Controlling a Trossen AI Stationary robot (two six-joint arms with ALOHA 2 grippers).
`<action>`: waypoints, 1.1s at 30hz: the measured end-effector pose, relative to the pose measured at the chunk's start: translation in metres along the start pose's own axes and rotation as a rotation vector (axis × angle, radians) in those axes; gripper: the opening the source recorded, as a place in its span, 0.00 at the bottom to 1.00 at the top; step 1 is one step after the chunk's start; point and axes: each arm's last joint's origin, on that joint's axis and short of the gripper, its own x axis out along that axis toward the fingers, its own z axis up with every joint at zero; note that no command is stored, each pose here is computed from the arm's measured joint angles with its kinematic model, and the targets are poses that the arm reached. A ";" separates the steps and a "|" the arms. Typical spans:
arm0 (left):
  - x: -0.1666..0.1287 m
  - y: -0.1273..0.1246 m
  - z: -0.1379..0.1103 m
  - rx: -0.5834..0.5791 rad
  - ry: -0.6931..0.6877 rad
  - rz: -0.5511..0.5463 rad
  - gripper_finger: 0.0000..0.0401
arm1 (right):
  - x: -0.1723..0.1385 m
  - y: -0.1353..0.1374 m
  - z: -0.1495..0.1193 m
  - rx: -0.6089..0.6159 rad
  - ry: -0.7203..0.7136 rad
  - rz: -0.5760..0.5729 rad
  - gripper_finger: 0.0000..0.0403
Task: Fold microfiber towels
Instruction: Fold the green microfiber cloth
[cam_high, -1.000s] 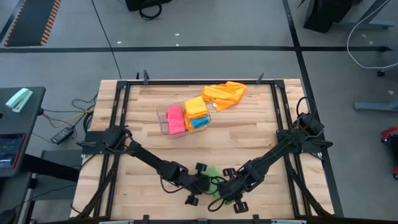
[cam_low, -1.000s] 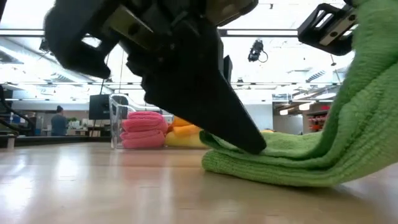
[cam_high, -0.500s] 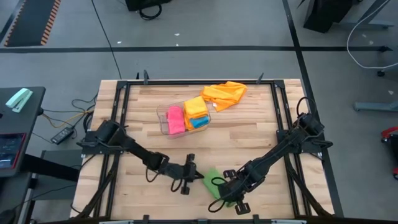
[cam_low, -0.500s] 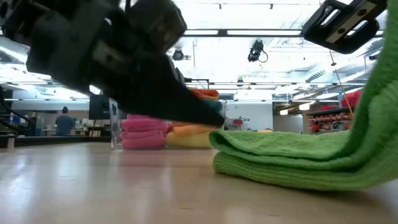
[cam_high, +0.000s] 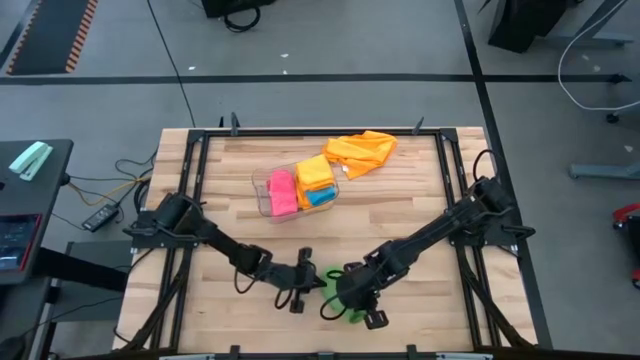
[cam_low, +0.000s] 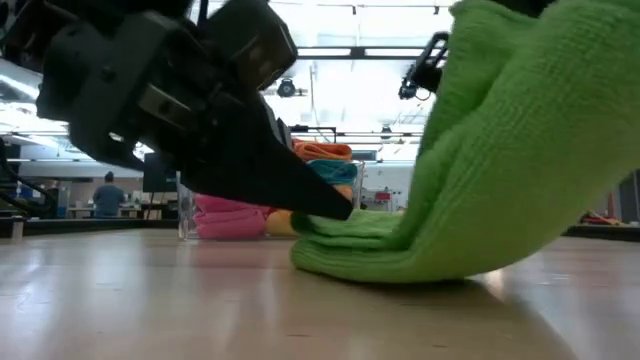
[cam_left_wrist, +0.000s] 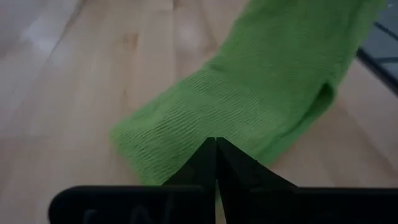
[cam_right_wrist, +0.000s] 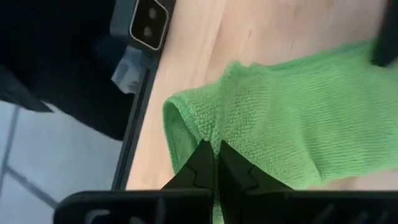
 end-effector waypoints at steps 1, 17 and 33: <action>0.000 0.001 -0.001 -0.005 0.008 0.006 0.04 | 0.003 -0.002 0.000 0.004 0.014 0.014 0.02; 0.010 0.004 -0.020 0.047 0.049 0.054 0.04 | 0.001 -0.029 0.010 -0.046 -0.022 0.006 0.01; 0.011 0.004 -0.021 0.051 0.047 0.048 0.04 | -0.003 -0.083 0.018 -0.219 -0.157 -0.142 0.01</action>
